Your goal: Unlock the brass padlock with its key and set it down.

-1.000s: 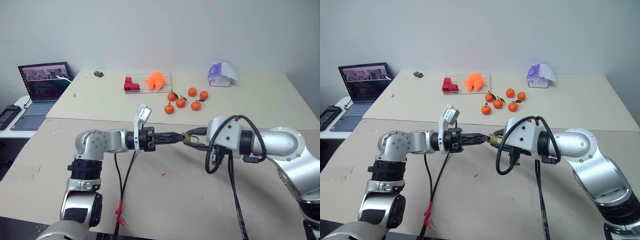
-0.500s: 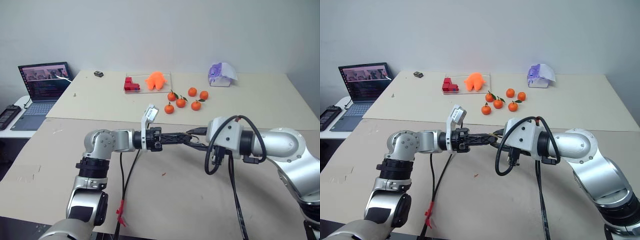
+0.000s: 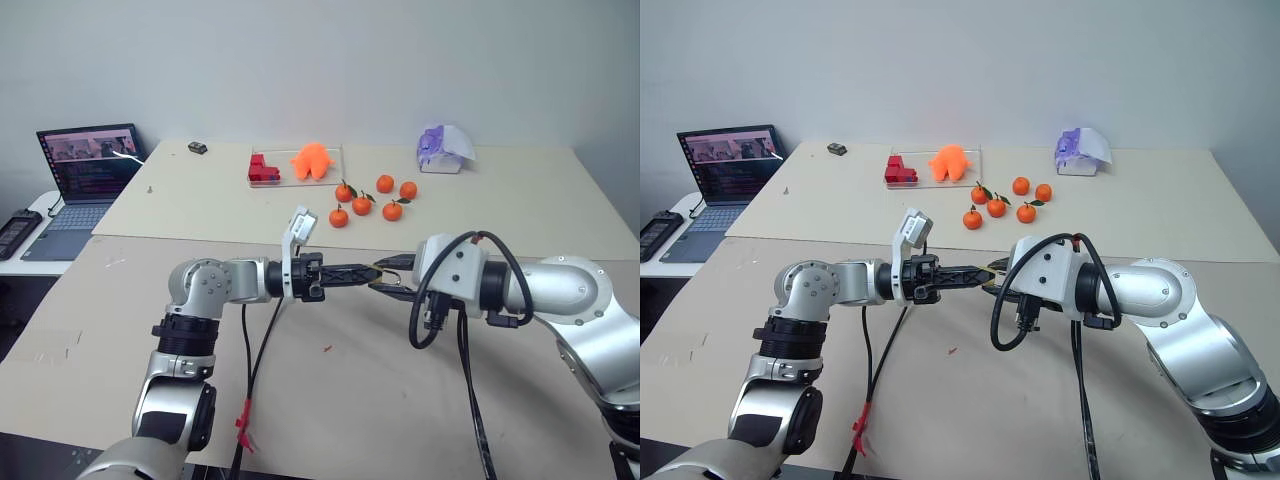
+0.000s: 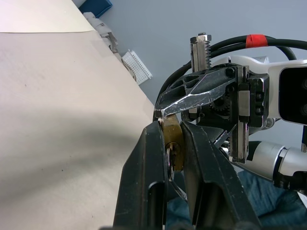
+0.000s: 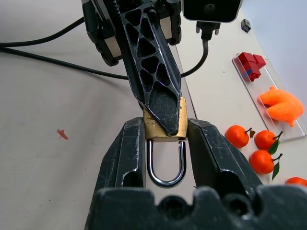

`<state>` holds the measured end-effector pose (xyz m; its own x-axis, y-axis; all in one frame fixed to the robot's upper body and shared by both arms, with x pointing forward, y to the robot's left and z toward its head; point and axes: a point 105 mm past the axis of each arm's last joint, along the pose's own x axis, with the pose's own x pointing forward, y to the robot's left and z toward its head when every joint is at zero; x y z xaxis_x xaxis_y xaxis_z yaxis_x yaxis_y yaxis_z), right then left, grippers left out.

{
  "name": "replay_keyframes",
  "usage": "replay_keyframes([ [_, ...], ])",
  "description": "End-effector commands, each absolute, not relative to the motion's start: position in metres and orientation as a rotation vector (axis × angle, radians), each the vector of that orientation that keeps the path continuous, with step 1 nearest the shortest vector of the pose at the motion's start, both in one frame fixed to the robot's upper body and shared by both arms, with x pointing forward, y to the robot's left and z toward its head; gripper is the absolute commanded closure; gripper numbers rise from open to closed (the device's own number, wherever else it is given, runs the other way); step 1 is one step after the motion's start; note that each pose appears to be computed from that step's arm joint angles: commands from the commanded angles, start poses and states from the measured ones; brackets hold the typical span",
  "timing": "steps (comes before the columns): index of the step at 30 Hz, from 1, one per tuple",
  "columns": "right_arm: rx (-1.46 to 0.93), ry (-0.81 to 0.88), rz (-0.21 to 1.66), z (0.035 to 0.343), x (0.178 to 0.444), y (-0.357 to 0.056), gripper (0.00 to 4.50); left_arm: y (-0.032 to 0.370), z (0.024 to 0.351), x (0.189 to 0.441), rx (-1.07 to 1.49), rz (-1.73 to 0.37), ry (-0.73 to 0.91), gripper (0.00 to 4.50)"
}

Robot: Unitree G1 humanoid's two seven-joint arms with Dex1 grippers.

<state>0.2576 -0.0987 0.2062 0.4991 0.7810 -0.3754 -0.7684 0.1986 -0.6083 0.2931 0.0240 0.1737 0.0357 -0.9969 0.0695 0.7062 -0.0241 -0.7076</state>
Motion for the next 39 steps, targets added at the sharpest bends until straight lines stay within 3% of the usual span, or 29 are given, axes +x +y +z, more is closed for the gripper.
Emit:
replay_keyframes([
  [1,-0.864,-0.065,1.072,0.218,0.256,-0.098,2.6,0.027,0.183,0.293,-0.65,-1.492,0.518,4.46],
  [2,-0.861,-0.063,1.073,0.217,0.256,-0.099,2.44,0.027,0.183,0.293,-0.65,-1.492,0.518,4.46],
  [9,-0.798,-0.018,1.07,0.227,0.253,-0.111,0.07,0.032,0.185,0.298,-0.643,-1.481,0.508,4.46],
  [16,-0.813,-0.009,0.975,0.231,0.262,-0.136,0.01,0.036,0.186,0.299,-0.636,-1.478,0.511,4.46],
  [19,-0.805,-0.009,0.96,0.229,0.265,-0.139,0.72,0.037,0.187,0.3,-0.64,-1.476,0.509,4.46],
  [23,-0.776,-0.016,0.962,0.224,0.268,-0.136,1.98,0.036,0.189,0.299,-0.653,-1.481,0.508,4.46],
  [30,-0.736,-0.038,1.026,0.223,0.261,-0.12,4.45,0.034,0.185,0.292,-0.652,-1.488,0.515,4.46],
  [39,-0.734,-0.03,1.071,0.223,0.251,-0.116,4.48,0.034,0.186,0.294,-0.648,-1.478,0.51,4.46],
])
